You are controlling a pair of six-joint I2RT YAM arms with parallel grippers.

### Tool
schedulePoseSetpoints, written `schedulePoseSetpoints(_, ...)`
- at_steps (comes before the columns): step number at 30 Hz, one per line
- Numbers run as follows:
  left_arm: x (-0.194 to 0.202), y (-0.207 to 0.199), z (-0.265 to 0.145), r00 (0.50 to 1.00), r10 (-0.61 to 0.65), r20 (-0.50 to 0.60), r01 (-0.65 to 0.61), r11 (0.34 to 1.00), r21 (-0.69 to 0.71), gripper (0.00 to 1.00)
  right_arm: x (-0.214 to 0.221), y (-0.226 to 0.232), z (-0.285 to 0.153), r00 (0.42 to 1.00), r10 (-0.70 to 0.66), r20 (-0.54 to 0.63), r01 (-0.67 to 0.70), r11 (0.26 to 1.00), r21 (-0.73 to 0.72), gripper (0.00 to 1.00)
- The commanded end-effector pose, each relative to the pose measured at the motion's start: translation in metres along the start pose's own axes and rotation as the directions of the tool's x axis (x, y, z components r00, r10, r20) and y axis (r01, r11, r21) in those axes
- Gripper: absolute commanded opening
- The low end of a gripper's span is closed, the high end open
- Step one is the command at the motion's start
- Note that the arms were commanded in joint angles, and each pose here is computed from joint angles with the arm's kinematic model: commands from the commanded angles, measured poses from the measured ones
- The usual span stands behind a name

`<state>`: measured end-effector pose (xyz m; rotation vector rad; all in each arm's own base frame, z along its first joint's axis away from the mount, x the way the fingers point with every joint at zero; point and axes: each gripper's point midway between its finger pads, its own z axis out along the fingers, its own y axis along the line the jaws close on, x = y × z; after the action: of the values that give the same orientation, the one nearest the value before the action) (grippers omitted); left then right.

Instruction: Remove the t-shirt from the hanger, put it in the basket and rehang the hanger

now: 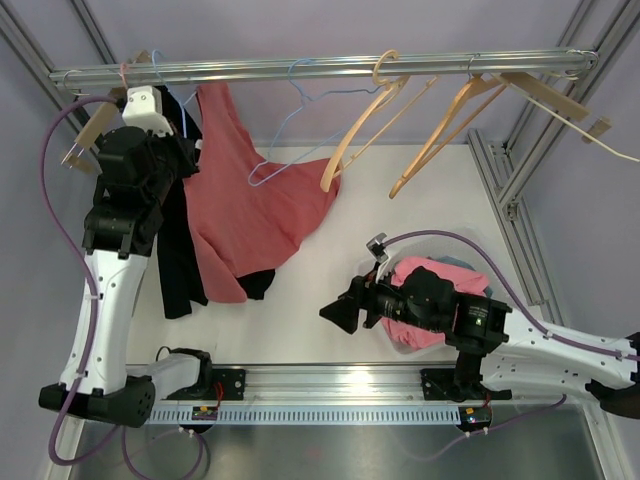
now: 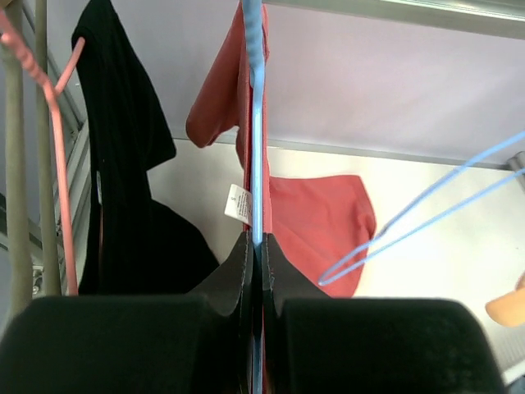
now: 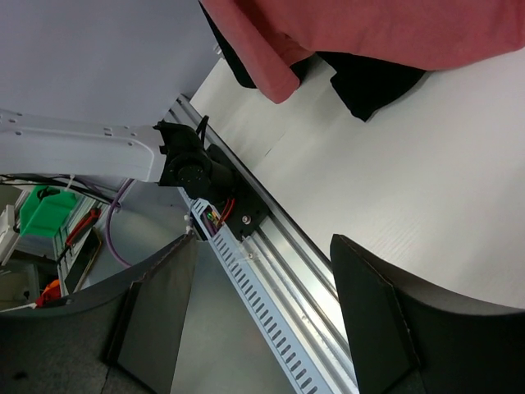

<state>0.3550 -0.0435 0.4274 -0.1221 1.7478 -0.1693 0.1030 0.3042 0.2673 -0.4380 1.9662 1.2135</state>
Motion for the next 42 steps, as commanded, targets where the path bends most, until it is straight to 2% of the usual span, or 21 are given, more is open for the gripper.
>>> schedulePoseSetpoints(1,-0.039,-0.014,-0.031,0.984,-0.044,0.175,0.028,0.995,0.093,0.0,-0.023,0.028,0.004,0.998,-0.025,0.065,0.03,0.997,-0.07,0.75)
schedulePoseSetpoints(8,-0.024,-0.017,-0.068,0.978,-0.098,0.186,0.071,0.987,0.146,0.0,-0.015,0.049,0.021,0.997,-0.064,0.035,0.067,0.992,-0.111,0.77)
schedulePoseSetpoints(14,-0.013,-0.033,-0.105,0.973,-0.165,0.163,0.118,0.957,0.267,0.0,-0.009,0.084,0.039,0.993,-0.118,0.028,0.121,0.978,-0.169,0.8)
schedulePoseSetpoints(18,-0.025,-0.044,-0.152,0.951,-0.242,0.194,0.162,0.921,0.354,0.0,0.005,0.118,0.054,0.976,-0.215,-0.018,0.207,0.955,-0.211,0.87)
schedulePoseSetpoints(23,-0.044,-0.049,-0.202,0.919,-0.304,0.252,0.178,0.889,0.423,0.0,-0.014,0.176,0.059,0.953,-0.3,0.037,0.299,0.918,-0.26,0.96)
schedulePoseSetpoints(25,-0.052,-0.053,-0.222,0.902,-0.333,0.275,0.181,0.87,0.459,0.0,-0.004,0.185,0.07,0.933,-0.359,0.017,0.353,0.905,-0.239,0.98)
schedulePoseSetpoints(26,-0.055,-0.053,-0.229,0.896,-0.343,0.282,0.182,0.864,0.469,0.0,-0.022,0.203,0.067,0.933,-0.354,0.059,0.357,0.9,-0.249,0.98)
schedulePoseSetpoints(27,-0.058,-0.054,-0.234,0.889,-0.354,0.289,0.186,0.858,0.478,0.0,-0.014,0.203,0.077,0.923,-0.383,0.038,0.381,0.895,-0.233,0.98)
schedulePoseSetpoints(28,-0.06,-0.053,-0.242,0.881,-0.363,0.304,0.186,0.856,0.482,0.0,-0.026,0.22,0.073,0.921,-0.384,0.07,0.388,0.885,-0.257,0.98)
schedulePoseSetpoints(31,-0.061,-0.053,-0.251,0.87,-0.386,0.307,0.198,0.844,0.499,0.0,-0.021,0.229,0.087,0.916,-0.397,0.061,0.398,0.879,-0.263,0.96)
schedulePoseSetpoints(32,-0.061,-0.054,-0.256,0.866,-0.395,0.306,0.201,0.836,0.51,0.0,-0.031,0.237,0.086,0.92,-0.384,0.079,0.391,0.883,-0.262,0.94)
schedulePoseSetpoints(33,-0.061,-0.056,-0.259,0.861,-0.411,0.299,0.213,0.826,0.521,0.0,-0.019,0.235,0.097,0.914,-0.403,0.042,0.4,0.881,-0.253,0.93)
schedulePoseSetpoints(34,-0.06,-0.055,-0.26,0.859,-0.415,0.3,0.217,0.825,0.522,0.0,-0.026,0.245,0.096,0.918,-0.394,0.055,0.393,0.879,-0.268,0.92)
schedulePoseSetpoints(38,-0.059,-0.05,-0.266,0.847,-0.414,0.333,0.214,0.84,0.499,0.0,-0.007,0.262,0.105,0.906,-0.423,0.029,0.412,0.862,-0.295,0.9)
schedulePoseSetpoints(42,-0.057,-0.052,-0.267,0.848,-0.423,0.321,0.221,0.83,0.512,0.0,0.008,0.26,0.125,0.901,-0.433,0.002,0.419,0.869,-0.262,0.88)
